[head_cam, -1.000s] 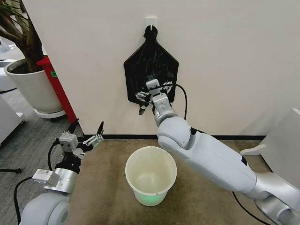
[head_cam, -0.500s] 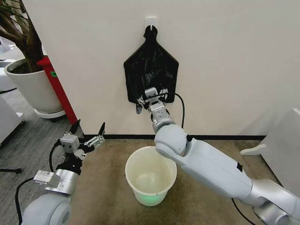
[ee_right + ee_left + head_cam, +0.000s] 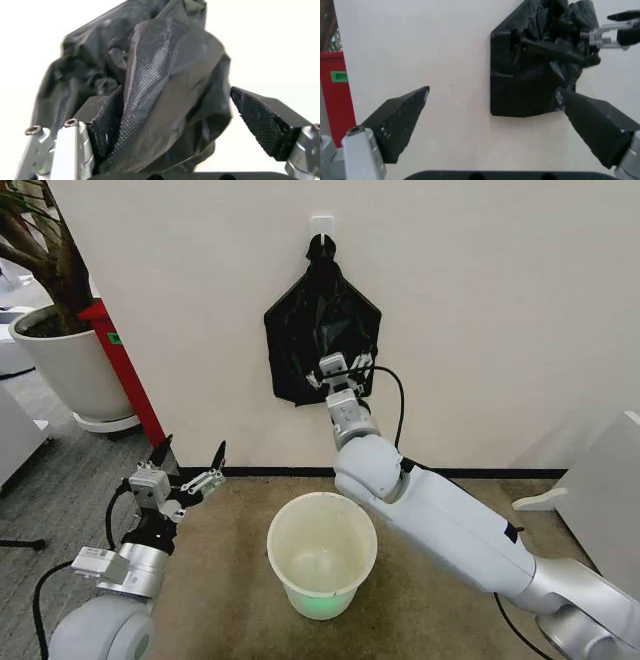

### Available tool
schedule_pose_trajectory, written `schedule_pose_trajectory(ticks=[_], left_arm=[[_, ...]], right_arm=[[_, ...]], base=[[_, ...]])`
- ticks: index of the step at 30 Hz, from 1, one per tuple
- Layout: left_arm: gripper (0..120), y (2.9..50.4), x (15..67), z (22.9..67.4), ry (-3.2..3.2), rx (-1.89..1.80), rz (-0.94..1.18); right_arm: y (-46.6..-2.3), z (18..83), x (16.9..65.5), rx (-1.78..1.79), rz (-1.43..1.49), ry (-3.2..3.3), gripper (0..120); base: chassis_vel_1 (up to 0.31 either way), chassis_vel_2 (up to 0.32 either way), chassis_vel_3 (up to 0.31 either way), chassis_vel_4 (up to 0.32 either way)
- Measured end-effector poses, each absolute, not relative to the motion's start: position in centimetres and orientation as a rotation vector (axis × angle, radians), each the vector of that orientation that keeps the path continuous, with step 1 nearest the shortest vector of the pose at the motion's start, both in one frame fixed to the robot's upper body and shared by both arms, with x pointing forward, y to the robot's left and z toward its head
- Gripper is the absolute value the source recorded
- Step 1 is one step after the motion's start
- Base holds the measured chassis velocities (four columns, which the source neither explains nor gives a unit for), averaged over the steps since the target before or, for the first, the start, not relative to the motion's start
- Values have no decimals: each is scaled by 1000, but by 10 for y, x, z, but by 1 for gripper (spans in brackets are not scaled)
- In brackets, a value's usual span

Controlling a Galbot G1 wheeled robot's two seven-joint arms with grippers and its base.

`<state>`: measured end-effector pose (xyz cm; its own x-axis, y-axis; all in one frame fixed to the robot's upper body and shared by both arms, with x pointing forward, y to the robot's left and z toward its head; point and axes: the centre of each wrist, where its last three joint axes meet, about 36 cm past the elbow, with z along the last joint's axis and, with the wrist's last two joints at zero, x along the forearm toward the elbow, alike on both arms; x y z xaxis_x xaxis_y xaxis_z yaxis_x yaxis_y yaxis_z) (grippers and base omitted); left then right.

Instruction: Place the garbage bag over the trash bin.

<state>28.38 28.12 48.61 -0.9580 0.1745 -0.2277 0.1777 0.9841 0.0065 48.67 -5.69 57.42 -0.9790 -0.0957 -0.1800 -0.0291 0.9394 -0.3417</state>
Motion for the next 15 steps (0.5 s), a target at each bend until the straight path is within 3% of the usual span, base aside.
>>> schedule_pose_trajectory(ticks=[15], left_arm=[[100,279,279,482,2904,287,-11]], right_arm=[[-88,572,476,4,-285,2940,77]], base=[[0,0,0,0]])
